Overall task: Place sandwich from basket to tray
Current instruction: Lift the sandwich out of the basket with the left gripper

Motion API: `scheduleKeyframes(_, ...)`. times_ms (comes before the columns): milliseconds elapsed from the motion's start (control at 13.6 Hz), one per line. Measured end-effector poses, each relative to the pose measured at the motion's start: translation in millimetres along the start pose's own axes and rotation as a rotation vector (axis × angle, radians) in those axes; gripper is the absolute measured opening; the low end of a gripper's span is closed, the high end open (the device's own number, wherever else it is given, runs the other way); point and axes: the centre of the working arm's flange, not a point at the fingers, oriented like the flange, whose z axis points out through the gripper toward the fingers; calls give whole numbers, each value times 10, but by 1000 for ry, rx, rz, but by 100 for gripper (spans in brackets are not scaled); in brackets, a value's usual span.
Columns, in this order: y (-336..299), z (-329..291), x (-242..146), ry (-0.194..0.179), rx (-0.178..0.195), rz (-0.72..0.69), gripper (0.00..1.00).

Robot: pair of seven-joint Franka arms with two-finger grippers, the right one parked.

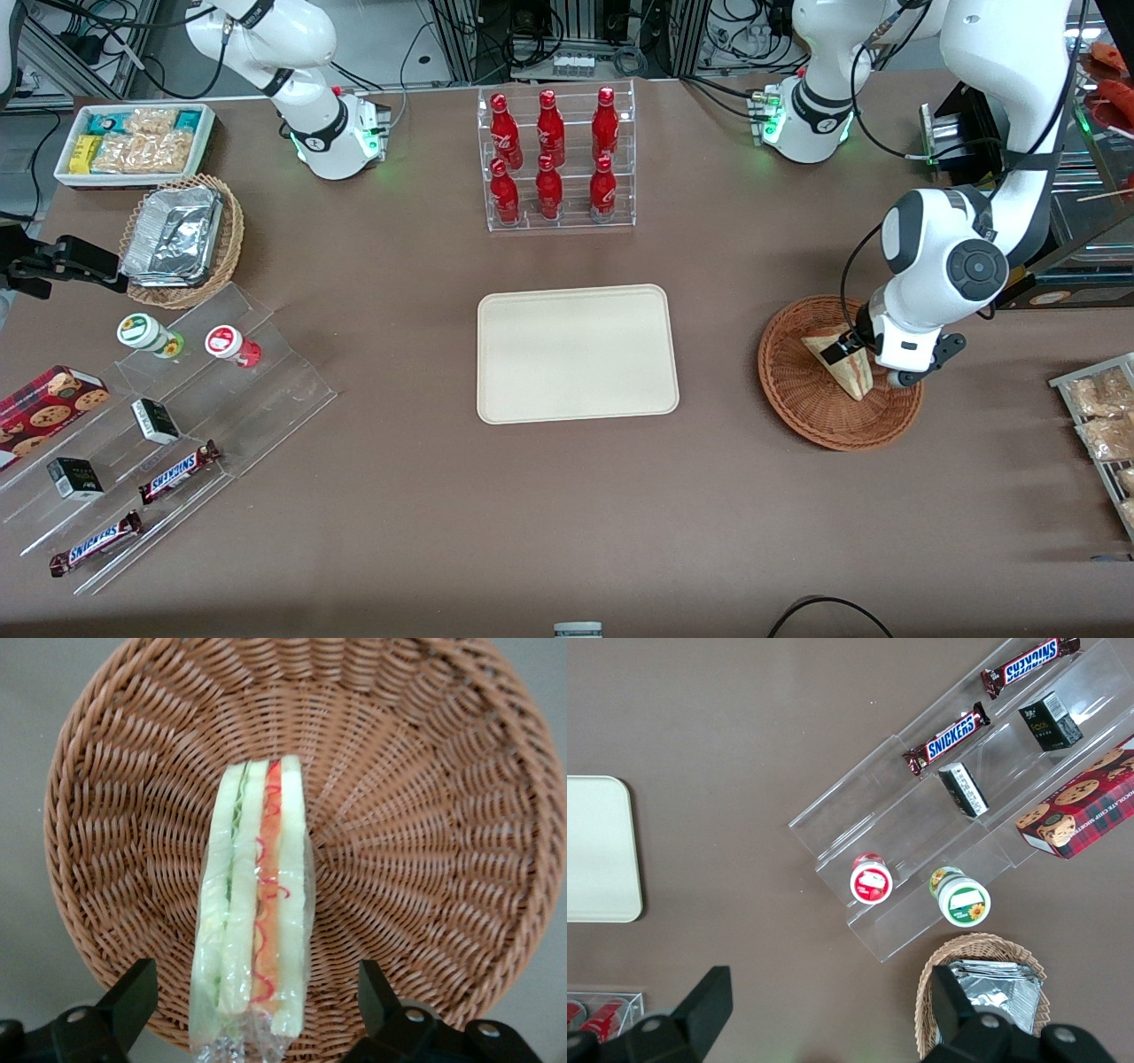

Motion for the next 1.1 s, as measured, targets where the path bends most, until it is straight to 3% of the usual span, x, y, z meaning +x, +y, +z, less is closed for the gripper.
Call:
scheduleKeyframes(147, -21, 65, -26, -11, 9, -1, 100)
scheduleKeyframes(221, -25, 87, -31, -15, 11, -2, 93)
scheduleKeyframes(368, -29, 117, -36, -20, 15, -4, 68)
scheduleKeyframes(662, -21, 100, -30, -18, 13, -4, 32)
scheduleKeyframes(1103, 510, -617, -102, -30, 34, 90, 15)
